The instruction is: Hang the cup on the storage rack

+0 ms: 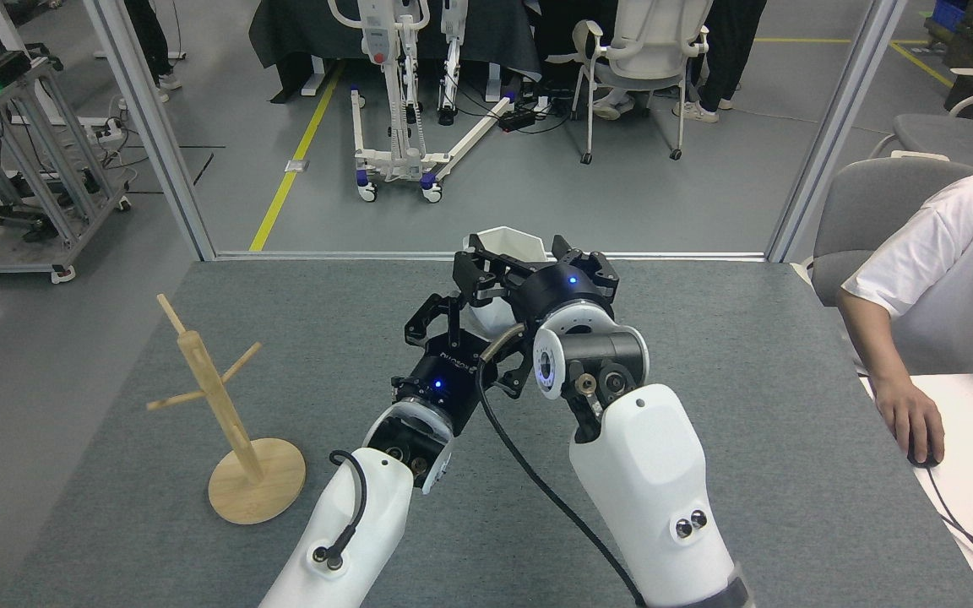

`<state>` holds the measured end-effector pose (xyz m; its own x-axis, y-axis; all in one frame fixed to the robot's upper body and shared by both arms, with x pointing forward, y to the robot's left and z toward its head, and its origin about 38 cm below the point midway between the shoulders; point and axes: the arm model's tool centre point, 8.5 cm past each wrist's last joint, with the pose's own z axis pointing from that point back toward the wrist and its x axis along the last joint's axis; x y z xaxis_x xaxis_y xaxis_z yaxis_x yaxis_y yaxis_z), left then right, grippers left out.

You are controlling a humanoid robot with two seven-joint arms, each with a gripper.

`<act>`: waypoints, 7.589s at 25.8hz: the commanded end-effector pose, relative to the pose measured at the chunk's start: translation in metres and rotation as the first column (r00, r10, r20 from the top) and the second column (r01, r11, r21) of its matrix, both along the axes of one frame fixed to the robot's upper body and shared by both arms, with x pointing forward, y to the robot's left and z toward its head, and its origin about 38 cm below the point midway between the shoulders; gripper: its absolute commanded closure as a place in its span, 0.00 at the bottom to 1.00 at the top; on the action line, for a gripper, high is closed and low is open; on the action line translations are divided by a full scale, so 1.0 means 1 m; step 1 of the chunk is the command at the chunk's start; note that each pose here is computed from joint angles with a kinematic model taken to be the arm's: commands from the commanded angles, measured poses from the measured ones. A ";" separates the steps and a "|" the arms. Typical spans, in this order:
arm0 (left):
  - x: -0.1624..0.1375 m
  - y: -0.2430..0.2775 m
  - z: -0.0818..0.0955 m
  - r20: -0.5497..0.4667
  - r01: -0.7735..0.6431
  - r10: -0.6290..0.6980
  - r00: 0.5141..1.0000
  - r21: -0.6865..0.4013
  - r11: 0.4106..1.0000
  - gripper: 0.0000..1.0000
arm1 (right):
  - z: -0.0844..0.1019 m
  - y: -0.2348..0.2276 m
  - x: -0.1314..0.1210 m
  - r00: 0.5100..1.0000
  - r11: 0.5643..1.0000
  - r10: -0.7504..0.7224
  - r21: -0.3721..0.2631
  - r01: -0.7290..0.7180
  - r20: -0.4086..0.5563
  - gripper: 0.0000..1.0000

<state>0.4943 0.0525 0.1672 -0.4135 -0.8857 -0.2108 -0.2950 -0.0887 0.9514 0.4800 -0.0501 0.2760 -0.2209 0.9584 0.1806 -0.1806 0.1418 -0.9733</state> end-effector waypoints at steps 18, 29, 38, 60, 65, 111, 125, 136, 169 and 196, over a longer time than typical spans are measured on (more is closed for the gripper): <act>-0.095 0.070 -0.036 0.013 -0.020 0.021 1.000 -0.074 0.997 0.96 | -0.032 -0.165 0.022 0.859 0.859 -0.487 0.267 0.437 0.161 0.01; -0.130 0.174 -0.013 0.076 -0.006 0.030 0.997 -0.306 0.952 1.00 | -0.167 -0.289 0.001 0.818 0.819 -0.572 -0.019 0.574 0.055 0.01; -0.164 0.222 -0.023 0.127 0.002 0.038 0.991 -0.302 0.953 1.00 | -0.196 -0.305 -0.031 0.917 0.914 -0.379 -0.108 0.392 0.120 0.01; -0.191 0.295 -0.067 0.102 -0.164 0.185 0.977 -0.185 0.969 1.00 | -0.193 -0.283 -0.059 0.919 0.930 -0.339 -0.072 0.359 0.198 0.01; -0.162 0.308 -0.073 0.122 -0.233 0.255 0.959 -0.170 0.958 1.00 | -0.193 -0.283 -0.059 0.919 0.930 -0.339 -0.072 0.359 0.198 0.01; -0.130 0.299 -0.090 0.059 -0.079 0.091 0.994 -0.188 0.979 1.00 | -0.194 -0.282 -0.059 0.920 0.930 -0.342 -0.070 0.360 0.194 0.01; -0.129 0.299 -0.088 0.063 -0.094 0.108 0.992 -0.196 0.976 0.42 | -0.195 -0.277 -0.058 0.920 0.932 -0.341 -0.059 0.357 0.191 0.01; -0.129 0.303 -0.089 0.062 -0.119 0.133 0.989 -0.196 0.973 0.02 | -0.194 -0.274 -0.056 0.920 0.933 -0.341 -0.052 0.356 0.192 0.01; -0.122 0.314 -0.076 0.026 -0.166 0.188 0.982 -0.362 0.917 0.01 | -0.197 -0.274 -0.056 0.921 0.932 -0.345 -0.049 0.359 0.183 0.01; -0.148 0.343 -0.101 -0.046 -0.264 0.267 0.963 -0.366 0.892 0.01 | -0.198 -0.273 -0.057 0.922 0.933 -0.343 -0.049 0.357 0.181 0.01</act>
<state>0.3466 0.3920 0.0652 -0.1594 -0.9762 0.1471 -0.3102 0.1910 0.9313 0.4236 -0.3228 0.0783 0.1108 0.9896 0.0913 0.0360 0.0878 -0.9955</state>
